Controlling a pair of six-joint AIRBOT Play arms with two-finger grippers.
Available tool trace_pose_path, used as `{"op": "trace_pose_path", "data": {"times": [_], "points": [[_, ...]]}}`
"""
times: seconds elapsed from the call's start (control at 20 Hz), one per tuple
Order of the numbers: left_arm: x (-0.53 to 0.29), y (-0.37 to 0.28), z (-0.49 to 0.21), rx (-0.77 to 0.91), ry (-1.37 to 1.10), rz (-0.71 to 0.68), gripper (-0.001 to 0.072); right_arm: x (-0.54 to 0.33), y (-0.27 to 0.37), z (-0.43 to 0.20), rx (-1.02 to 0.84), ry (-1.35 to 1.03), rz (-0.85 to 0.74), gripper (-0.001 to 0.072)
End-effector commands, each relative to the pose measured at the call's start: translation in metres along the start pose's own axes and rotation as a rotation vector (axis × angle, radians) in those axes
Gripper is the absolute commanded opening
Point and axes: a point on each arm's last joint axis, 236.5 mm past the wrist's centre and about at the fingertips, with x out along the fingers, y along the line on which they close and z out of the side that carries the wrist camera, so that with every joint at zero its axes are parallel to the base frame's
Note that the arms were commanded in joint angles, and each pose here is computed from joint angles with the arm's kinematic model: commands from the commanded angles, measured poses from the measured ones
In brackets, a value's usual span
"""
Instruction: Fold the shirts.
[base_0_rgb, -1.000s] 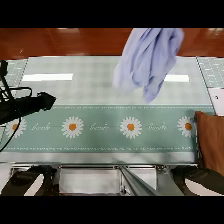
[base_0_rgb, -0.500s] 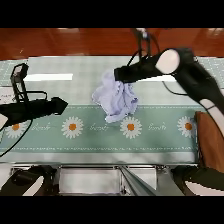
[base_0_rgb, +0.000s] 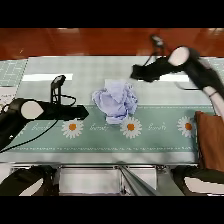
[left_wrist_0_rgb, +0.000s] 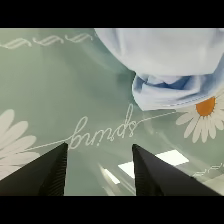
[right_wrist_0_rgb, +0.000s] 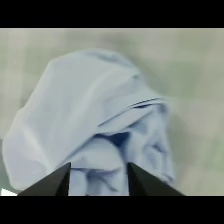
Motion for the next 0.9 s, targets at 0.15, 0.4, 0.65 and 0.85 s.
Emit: {"op": "trace_pose_path", "data": {"times": [0.15,0.4,0.65,0.85], "points": [[0.066,-0.027,-0.015,-0.290,0.108,-0.182,0.0503,-0.083,-0.151,-0.034,0.235,0.021,-0.122,0.0410],[0.109,-0.044,-0.008,-0.473,0.148,-0.322,0.0503,-0.050,-0.155,-0.088,0.313,0.085,-0.029,0.0410],[0.130,-0.045,-0.028,-0.476,0.212,-0.299,0.0503,-0.045,-0.137,-0.072,0.337,0.015,0.065,0.0410],[0.132,-0.063,-0.015,-0.410,0.185,-0.311,0.0483,-0.045,-0.124,-0.064,0.336,-0.006,0.121,0.0410]]}}
